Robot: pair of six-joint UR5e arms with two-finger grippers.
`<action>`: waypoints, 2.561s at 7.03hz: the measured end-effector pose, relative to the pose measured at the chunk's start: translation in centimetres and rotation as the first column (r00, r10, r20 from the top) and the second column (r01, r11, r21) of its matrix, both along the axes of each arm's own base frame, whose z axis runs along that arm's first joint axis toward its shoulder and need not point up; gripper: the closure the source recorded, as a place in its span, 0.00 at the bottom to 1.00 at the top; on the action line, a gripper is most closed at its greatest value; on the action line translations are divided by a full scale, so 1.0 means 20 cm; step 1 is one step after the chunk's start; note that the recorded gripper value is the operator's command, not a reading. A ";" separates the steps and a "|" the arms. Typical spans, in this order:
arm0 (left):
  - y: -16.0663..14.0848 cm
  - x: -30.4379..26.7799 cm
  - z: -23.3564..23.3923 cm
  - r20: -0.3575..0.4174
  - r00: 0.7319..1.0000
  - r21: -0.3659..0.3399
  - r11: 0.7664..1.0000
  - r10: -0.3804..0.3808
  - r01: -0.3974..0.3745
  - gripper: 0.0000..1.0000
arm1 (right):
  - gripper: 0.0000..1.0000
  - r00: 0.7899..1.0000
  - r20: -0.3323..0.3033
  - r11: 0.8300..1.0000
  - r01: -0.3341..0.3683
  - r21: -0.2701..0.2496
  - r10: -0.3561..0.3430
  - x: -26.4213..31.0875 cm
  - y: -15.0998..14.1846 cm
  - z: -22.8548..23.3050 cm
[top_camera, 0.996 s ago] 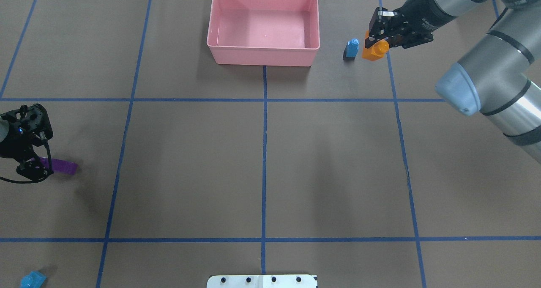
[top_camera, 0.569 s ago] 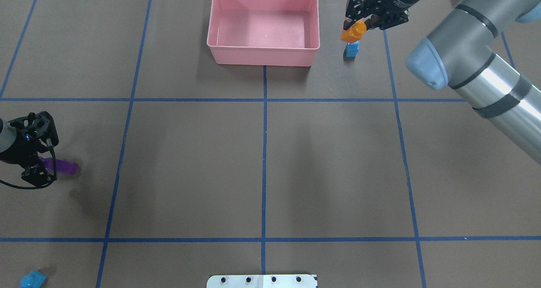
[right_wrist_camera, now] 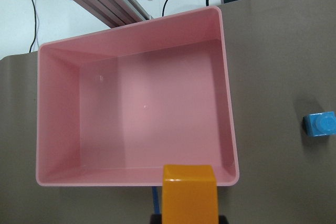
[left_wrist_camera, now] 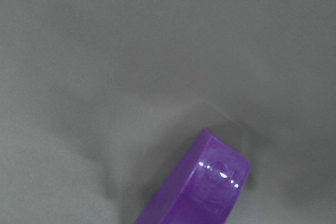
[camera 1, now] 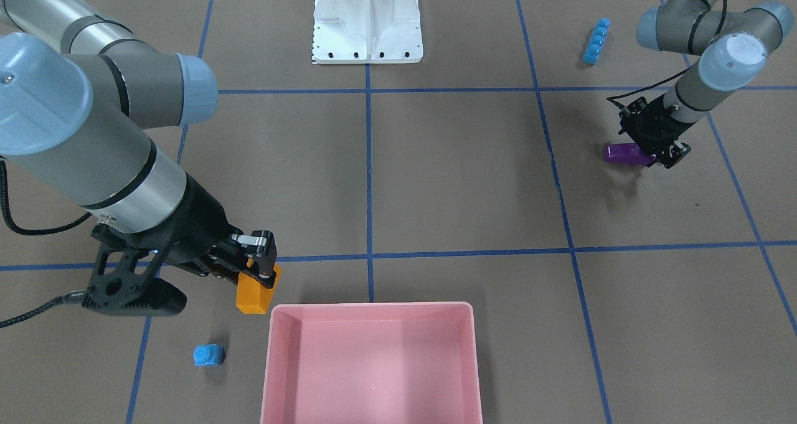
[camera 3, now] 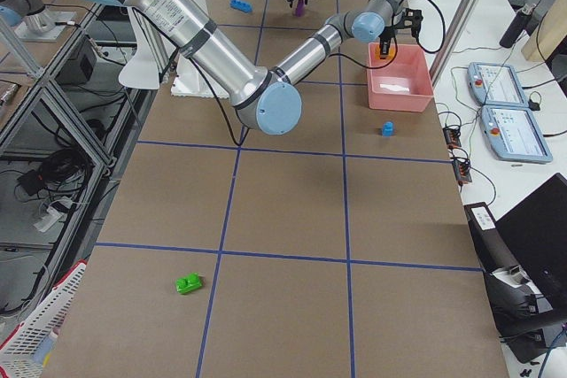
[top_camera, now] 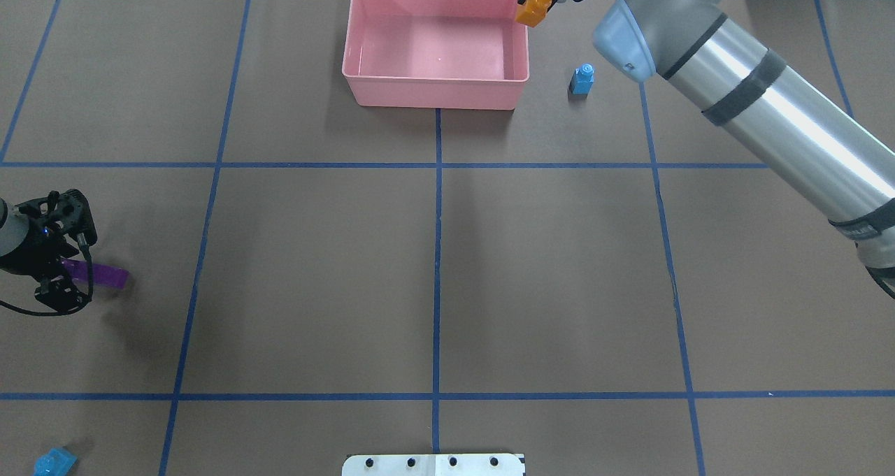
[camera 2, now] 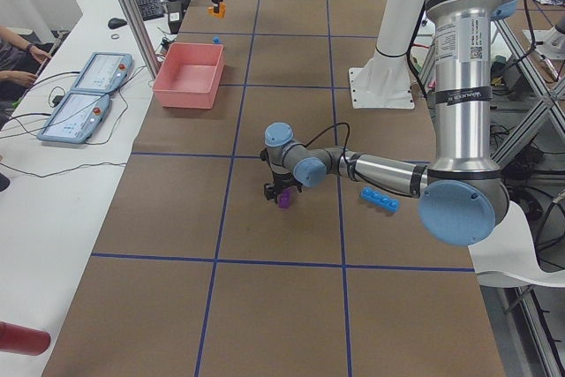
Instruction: Put all blocks into box
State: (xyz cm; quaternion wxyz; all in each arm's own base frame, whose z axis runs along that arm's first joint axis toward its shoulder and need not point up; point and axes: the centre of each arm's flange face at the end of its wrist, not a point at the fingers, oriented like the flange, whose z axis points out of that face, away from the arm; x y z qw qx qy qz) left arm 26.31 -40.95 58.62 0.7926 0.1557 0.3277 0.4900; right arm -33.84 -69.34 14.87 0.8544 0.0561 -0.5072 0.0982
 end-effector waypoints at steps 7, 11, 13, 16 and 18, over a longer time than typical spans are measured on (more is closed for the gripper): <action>0.03 -0.02 -0.27 -0.057 0.986 -0.111 0.982 -0.158 0.151 1.00 | 1.00 0.994 -0.062 0.989 -0.083 0.121 0.091 -0.37 -0.21 -0.08; 0.01 -0.07 -0.48 -0.147 0.975 -0.138 0.979 -0.168 0.148 1.00 | 0.01 0.986 -0.111 0.977 -0.102 0.185 0.124 -0.73 -0.18 0.07; -0.11 -0.11 -0.73 -0.212 0.933 -0.225 0.944 -0.290 0.243 1.00 | 0.01 0.985 -0.111 0.975 -0.109 0.193 0.132 -0.73 -0.20 0.09; -0.37 -0.09 -1.28 -0.292 0.811 -0.416 0.831 -0.507 0.370 1.00 | 0.01 0.985 -0.116 0.975 -0.106 0.196 0.130 -0.64 -0.23 0.06; -0.56 -0.01 -1.62 -0.312 0.725 -0.507 0.753 -0.614 0.419 1.00 | 0.01 0.981 -0.181 0.983 -0.033 0.180 0.066 -0.51 -0.20 0.03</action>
